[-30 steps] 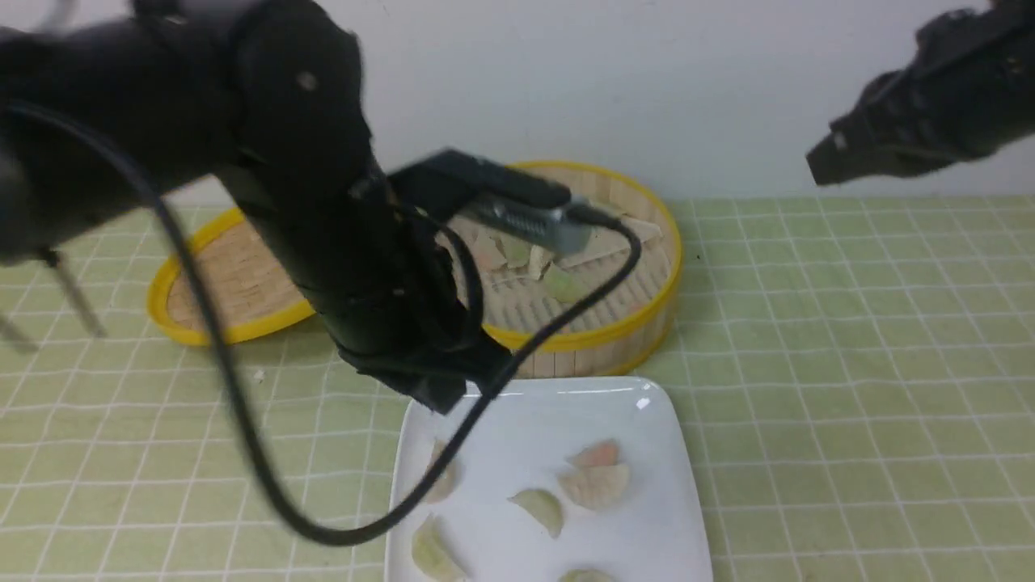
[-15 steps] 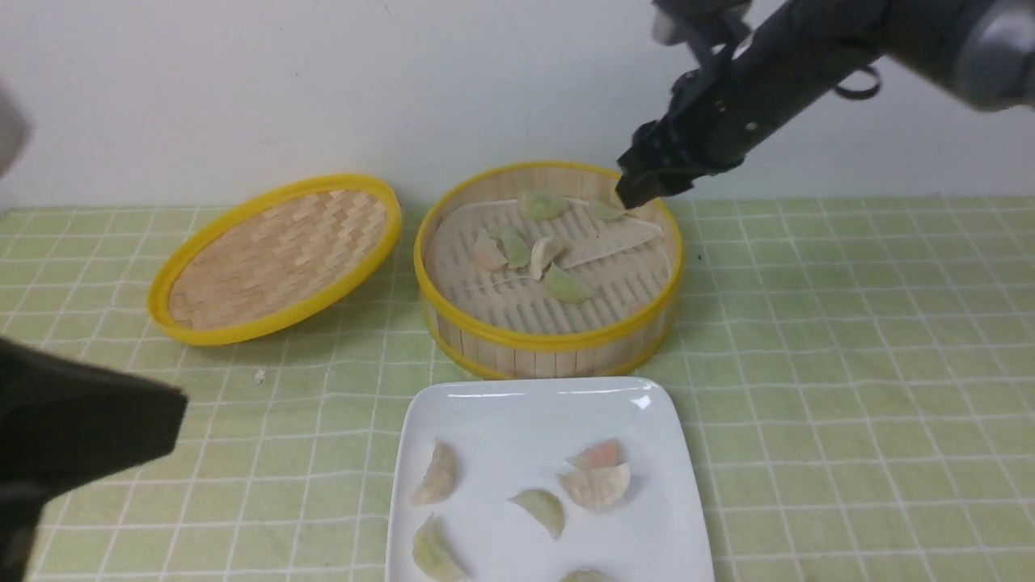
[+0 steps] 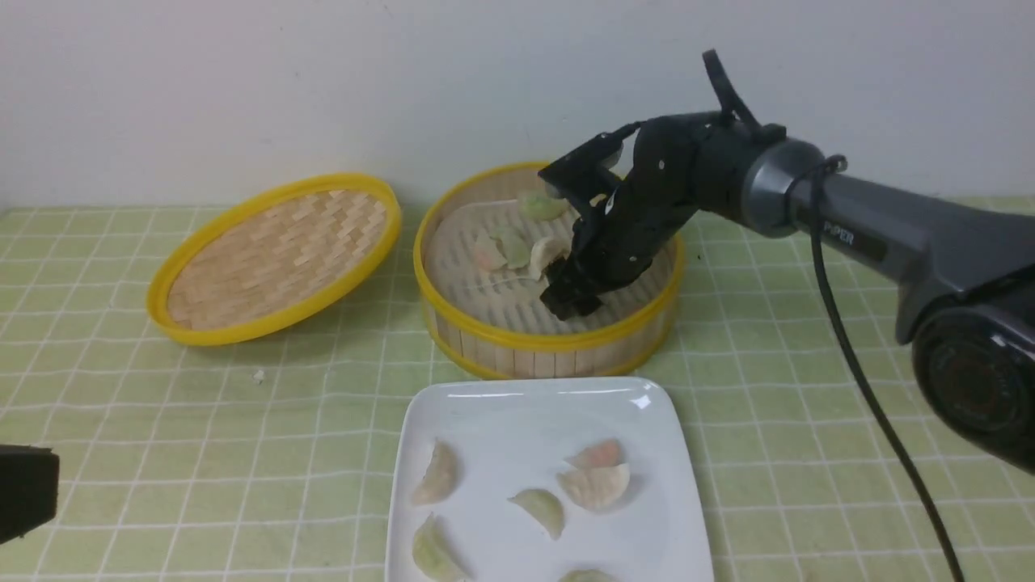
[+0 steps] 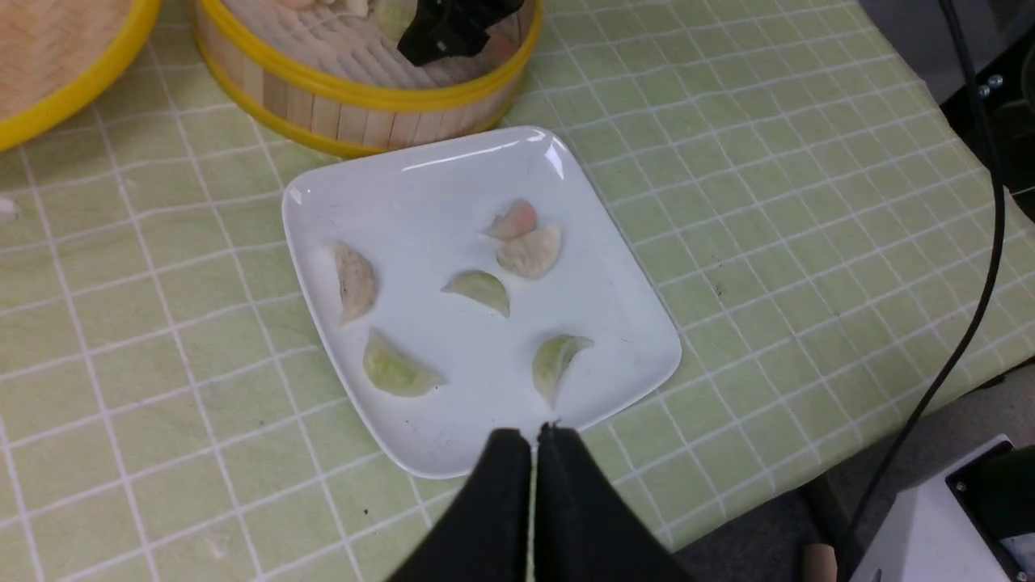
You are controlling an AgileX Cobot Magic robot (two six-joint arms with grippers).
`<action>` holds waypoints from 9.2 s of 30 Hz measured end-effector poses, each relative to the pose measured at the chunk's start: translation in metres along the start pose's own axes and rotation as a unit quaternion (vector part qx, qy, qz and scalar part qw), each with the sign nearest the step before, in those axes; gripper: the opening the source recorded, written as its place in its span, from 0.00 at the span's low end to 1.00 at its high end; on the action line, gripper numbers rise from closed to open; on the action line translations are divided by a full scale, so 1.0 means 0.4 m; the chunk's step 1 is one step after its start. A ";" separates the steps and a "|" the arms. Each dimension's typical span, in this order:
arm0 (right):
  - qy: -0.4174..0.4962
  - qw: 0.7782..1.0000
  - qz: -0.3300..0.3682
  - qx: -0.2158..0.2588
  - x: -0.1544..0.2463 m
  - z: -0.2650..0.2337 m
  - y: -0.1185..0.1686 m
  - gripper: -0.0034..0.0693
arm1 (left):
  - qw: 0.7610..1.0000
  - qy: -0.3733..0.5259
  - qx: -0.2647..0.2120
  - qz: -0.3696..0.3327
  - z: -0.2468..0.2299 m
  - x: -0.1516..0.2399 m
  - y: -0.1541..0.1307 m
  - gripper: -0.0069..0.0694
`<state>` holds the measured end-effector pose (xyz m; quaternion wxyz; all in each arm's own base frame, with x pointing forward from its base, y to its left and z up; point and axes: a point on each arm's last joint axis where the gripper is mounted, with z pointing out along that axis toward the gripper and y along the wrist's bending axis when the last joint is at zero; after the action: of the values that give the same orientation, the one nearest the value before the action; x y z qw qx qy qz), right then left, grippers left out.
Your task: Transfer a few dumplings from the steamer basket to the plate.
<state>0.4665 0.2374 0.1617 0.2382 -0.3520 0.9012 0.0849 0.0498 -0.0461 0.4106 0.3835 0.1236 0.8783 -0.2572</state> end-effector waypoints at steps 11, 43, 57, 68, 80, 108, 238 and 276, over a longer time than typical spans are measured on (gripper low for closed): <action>0.027 0.999 0.006 -0.018 -0.066 -0.184 0.012 0.25 | 0.999 -0.007 -0.031 0.014 0.000 -0.003 0.014 0.08; 0.081 0.983 0.061 -0.154 0.112 -0.243 0.268 0.67 | 0.996 -0.016 -0.079 0.036 0.030 0.001 0.044 0.08; -0.054 0.996 0.072 0.013 -0.079 -0.309 -0.034 0.74 | 0.996 -0.005 -0.084 0.021 0.031 0.007 0.047 0.08; -0.062 0.998 0.007 -0.003 -0.117 -0.086 -0.093 0.74 | 0.995 0.017 -0.093 -0.011 0.030 0.018 0.051 0.08; -0.069 0.995 0.014 -0.067 -0.097 0.014 -0.074 0.74 | 0.992 0.036 -0.116 -0.024 0.027 0.028 0.061 0.08; -0.083 0.993 0.086 -0.017 -0.152 -0.183 -0.081 0.63 | 0.991 0.046 -0.121 -0.026 0.026 0.032 0.063 0.08; -0.613 0.781 0.107 0.051 0.879 -0.989 0.331 0.03 | 0.937 -0.219 -0.268 0.055 0.284 0.434 0.308 0.08; -0.618 0.780 0.097 0.032 0.877 -0.990 0.340 0.03 | 0.940 -0.207 -0.267 0.050 0.289 0.441 0.309 0.08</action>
<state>0.0042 0.0024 0.3337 0.7452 -0.1266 0.5926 0.2782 0.0524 -0.0021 0.1702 0.5882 0.0043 0.8086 -0.0136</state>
